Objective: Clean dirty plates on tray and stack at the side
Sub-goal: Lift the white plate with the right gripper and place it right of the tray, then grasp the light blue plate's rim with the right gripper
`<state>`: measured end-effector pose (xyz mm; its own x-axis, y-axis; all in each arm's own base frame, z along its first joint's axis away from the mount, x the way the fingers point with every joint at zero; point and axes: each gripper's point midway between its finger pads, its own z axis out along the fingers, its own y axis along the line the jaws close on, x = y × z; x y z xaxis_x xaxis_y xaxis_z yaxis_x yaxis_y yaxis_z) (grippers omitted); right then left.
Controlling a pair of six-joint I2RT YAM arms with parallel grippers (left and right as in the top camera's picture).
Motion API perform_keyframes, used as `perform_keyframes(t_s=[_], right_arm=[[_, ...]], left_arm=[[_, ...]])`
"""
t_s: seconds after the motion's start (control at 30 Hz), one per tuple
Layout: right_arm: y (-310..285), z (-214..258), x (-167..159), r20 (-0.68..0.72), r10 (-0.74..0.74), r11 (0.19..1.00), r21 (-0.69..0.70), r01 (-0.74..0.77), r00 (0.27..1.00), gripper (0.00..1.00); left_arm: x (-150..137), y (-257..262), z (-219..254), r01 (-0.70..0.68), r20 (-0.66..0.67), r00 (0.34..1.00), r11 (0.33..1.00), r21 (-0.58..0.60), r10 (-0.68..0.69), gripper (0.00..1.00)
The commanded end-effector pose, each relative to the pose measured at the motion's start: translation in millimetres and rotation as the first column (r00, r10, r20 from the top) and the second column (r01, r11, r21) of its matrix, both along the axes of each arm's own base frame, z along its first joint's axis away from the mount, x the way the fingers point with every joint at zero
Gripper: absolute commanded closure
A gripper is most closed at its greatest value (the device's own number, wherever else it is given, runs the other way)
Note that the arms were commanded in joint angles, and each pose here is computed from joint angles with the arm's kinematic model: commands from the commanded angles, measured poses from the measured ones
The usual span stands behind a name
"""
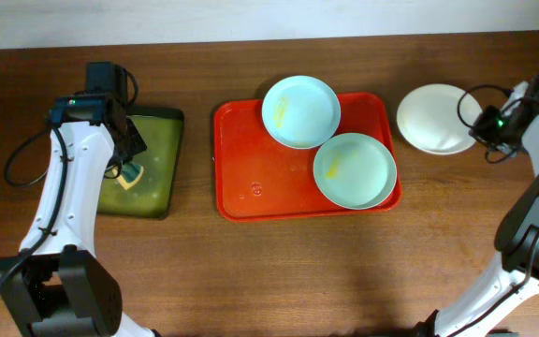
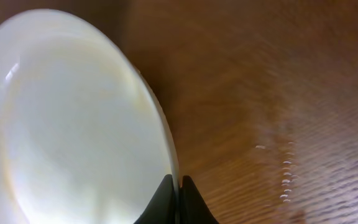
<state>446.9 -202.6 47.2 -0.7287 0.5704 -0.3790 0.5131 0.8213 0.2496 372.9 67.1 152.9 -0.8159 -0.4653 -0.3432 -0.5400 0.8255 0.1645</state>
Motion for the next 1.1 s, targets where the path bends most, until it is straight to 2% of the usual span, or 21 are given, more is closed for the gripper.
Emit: perform_keyframes(t_s=[0.0, 0.03, 0.1, 0.13, 0.2, 0.27, 0.33, 0.37, 0.43, 0.5, 0.57, 0.6, 0.63, 0.67, 0.73, 0.8, 0.9, 0.97, 1.07], right_arm=[[-13, -20, -5, -0.01, -0.042, 0.998, 0.052, 0.042, 0.999, 0.94], [-13, -19, -3, -0.003, -0.038, 0.998, 0.048, 0.038, 0.999, 0.88], [4, -6, 10, 0.078, 0.011, 0.991, 0.133, -0.021, 0.997, 0.56], [16, 13, 22, 0.154, 0.028, 0.979, 0.194, -0.058, 0.988, 0.01], [36, 81, 48, 0.312, 0.022, 0.953, 0.279, -0.114, 0.95, 0.02], [70, 139, 65, 0.422, 0.116, 0.95, 0.217, -0.224, 0.899, 0.02], [126, 169, 83, 0.498, 0.24, 0.926, 0.14, -0.351, 0.833, 0.02], [151, 168, 90, 0.494, 0.294, 0.918, 0.093, -0.386, 0.818, 0.02], [186, 134, 104, 0.361, 0.316, 0.948, -0.073, -0.311, 0.878, 0.01], [223, 96, 109, 0.239, 0.442, 0.89, -0.236, -0.389, 0.865, 0.01], [249, 55, 109, 0.143, 0.488, 0.856, -0.273, -0.44, 0.861, 0.01], [260, 26, 107, 0.09, 0.504, 0.844, -0.264, -0.467, 0.859, 0.03], [269, 7, 104, 0.064, 0.521, 0.836, -0.24, -0.494, 0.851, 0.13], [280, -9, 101, 0.051, 0.549, 0.824, -0.2, -0.53, 0.834, 0.18], [298, -20, 96, 0.066, 0.621, 0.781, -0.138, -0.61, 0.781, 0.25], [304, -28, 94, 0.063, 0.633, 0.773, -0.112, -0.625, 0.772, 0.55], [315, -38, 89, 0.048, 0.65, 0.759, -0.099, -0.644, 0.758, 0.73], [332, -39, 85, 0.045, 0.674, 0.738, -0.096, -0.668, 0.738, 0.96], [378, -41, 59, 0.051, 0.746, 0.664, 0.006, -0.747, 0.664, 0.96]], left_arm=[[-2, 3, 2, -0.016, 0.009, 1.0, 1.0, -0.002, 0.016, 1.0], [-1, 3, 2, -0.016, 0.01, 1.0, 1.0, -0.002, 0.016, 1.0], [-1, 3, 2, -0.016, 0.011, 1.0, 1.0, -0.002, 0.016, 1.0], [-1, 3, 2, -0.016, 0.011, 1.0, 1.0, -0.002, 0.016, 1.0], [-1, 3, 2, -0.016, 0.01, 1.0, 1.0, -0.002, 0.016, 1.0], [-1, 3, 2, -0.016, 0.011, 1.0, 1.0, -0.002, 0.016, 1.0], [1, 1, 1, -0.013, 0.018, 1.0, 1.0, -0.012, 0.014, 1.0], [2, 0, 1, -0.012, 0.022, 1.0, 1.0, -0.018, 0.012, 1.0], [2, 0, 1, -0.011, 0.022, 1.0, 1.0, -0.019, 0.012, 1.0], [2, 0, 1, -0.011, 0.022, 1.0, 1.0, -0.019, 0.012, 1.0], [2, 0, 1, -0.011, 0.023, 1.0, 1.0, -0.019, 0.012, 1.0], [2, 0, 1, -0.011, 0.023, 1.0, 1.0, -0.019, 0.012, 1.0], [2, 0, 1, -0.011, 0.023, 1.0, 1.0, -0.019, 0.012, 1.0], [2, 0, 1, -0.011, 0.025, 1.0, 1.0, -0.019, 0.012, 1.0], [4, 0, 2, -0.011, 0.033, 0.999, 1.0, -0.019, 0.012, 1.0], [4, 0, 2, -0.011, 0.034, 0.999, 1.0, -0.019, 0.012, 1.0], [4, 0, 2, -0.011, 0.033, 0.999, 1.0, -0.019, 0.012, 1.0], [4, 0, 2, -0.011, 0.033, 0.999, 1.0, -0.019, 0.012, 1.0], [4, -1, 2, -0.009, 0.034, 0.999, 1.0, -0.027, 0.01, 1.0]])
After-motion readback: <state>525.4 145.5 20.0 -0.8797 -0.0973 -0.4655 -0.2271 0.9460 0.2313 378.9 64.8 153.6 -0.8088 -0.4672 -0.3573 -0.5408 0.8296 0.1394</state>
